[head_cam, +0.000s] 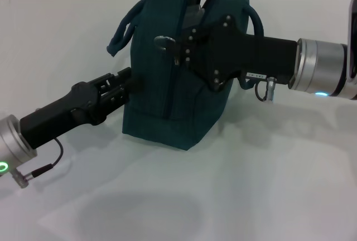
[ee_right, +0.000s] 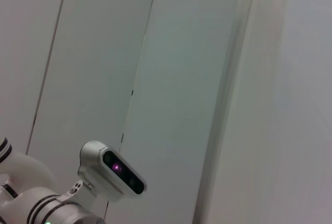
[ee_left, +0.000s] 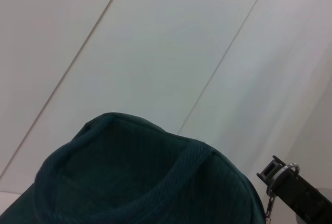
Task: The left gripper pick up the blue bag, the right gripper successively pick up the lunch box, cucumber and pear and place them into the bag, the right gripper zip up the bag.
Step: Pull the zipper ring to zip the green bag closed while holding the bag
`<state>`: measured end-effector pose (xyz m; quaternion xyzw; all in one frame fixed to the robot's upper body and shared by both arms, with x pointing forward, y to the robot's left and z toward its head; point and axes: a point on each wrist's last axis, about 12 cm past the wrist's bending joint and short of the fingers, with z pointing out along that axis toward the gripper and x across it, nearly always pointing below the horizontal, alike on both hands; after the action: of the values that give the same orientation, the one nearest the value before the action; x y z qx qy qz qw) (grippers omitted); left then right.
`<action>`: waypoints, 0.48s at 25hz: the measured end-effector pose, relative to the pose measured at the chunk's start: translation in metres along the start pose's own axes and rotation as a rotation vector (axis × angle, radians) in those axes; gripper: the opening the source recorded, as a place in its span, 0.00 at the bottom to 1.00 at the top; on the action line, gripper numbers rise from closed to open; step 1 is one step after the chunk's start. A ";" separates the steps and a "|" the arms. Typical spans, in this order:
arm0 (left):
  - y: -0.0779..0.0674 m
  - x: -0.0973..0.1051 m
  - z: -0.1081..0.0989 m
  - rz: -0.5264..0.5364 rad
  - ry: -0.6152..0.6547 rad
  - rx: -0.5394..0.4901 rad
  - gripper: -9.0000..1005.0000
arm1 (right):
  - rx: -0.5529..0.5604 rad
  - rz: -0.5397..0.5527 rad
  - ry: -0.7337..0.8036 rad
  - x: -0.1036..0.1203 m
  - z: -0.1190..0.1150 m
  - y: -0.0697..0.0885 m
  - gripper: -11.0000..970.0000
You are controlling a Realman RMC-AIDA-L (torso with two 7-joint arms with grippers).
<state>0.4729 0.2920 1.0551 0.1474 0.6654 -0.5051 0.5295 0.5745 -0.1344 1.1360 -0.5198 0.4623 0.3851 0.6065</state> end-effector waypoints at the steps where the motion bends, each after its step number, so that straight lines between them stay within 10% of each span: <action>1: 0.000 0.000 0.001 0.000 0.000 0.001 0.40 | 0.000 0.000 0.000 0.000 0.000 0.000 0.02; 12: 0.001 0.000 0.003 0.001 0.013 0.003 0.41 | -0.001 0.001 -0.002 0.000 0.000 0.000 0.02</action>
<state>0.4751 0.2895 1.0546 0.1519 0.6681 -0.5049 0.5250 0.5741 -0.1346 1.1359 -0.5198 0.4616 0.3861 0.6063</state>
